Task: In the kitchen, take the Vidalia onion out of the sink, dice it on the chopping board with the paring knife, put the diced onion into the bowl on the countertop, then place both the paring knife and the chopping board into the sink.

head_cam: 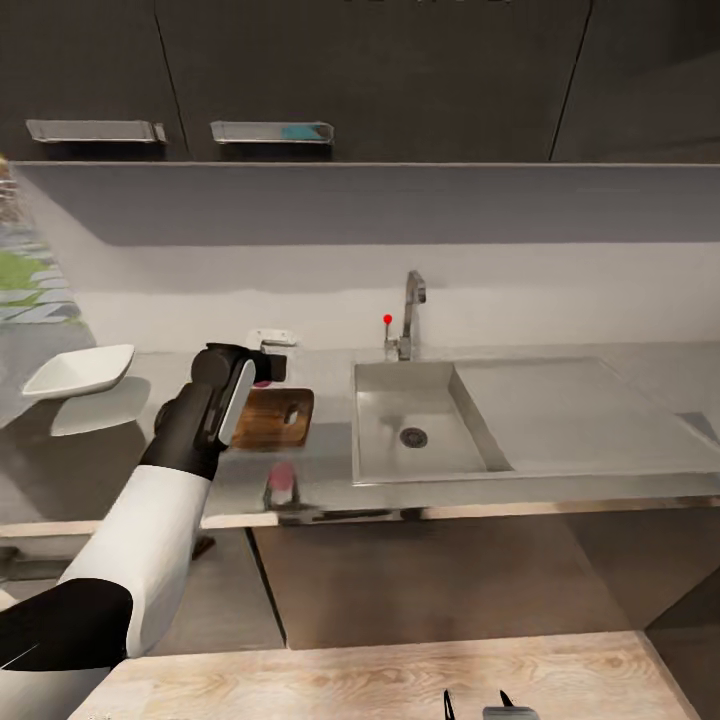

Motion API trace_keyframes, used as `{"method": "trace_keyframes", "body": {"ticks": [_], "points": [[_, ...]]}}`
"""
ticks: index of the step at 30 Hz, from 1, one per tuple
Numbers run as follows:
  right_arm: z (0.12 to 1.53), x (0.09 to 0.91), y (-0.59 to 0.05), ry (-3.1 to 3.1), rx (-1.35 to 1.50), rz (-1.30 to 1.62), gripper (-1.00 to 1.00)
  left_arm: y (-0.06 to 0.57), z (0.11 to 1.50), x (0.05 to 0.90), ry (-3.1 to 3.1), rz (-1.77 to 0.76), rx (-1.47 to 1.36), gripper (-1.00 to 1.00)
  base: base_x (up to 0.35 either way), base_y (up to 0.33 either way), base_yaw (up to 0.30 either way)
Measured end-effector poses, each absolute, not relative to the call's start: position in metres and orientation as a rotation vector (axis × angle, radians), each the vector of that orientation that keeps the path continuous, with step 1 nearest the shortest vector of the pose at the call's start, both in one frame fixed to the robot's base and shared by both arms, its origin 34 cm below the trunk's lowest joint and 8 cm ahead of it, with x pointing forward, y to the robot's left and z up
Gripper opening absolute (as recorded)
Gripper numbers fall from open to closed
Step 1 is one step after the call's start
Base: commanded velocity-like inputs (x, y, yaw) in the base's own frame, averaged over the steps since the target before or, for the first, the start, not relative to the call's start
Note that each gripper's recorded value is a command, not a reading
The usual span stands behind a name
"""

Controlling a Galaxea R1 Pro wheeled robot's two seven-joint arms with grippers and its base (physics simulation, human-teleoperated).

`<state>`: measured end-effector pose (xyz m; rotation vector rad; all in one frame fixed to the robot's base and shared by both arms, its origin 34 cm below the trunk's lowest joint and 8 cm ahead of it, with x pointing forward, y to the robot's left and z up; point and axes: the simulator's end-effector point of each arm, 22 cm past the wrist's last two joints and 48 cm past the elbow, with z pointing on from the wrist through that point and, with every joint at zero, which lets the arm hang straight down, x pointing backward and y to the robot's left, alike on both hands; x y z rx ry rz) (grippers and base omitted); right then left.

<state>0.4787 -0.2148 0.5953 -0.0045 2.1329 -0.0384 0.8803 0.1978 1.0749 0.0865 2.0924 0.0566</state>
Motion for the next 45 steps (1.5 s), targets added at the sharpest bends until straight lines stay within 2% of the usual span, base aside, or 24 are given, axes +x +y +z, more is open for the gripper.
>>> {"method": "trace_keyframes", "body": {"ticks": [12,27,45], "points": [[0.599,0.482,-0.215,2.121,-0.004,-0.039,1.0,0.201,1.078,0.878,2.09,0.065,0.086,-1.0,0.0,0.085,0.206],[0.6,0.482,-0.215,2.12,-0.004,-0.039,1.0,0.199,1.033,0.876,2.194,0.069,0.1,-1.0,0.077,-0.087,0.007],[0.6,0.482,-0.216,2.12,-0.005,-0.041,1.0,0.198,1.002,0.878,2.226,0.07,0.104,-1.0,0.003,-0.004,0.0]]}}
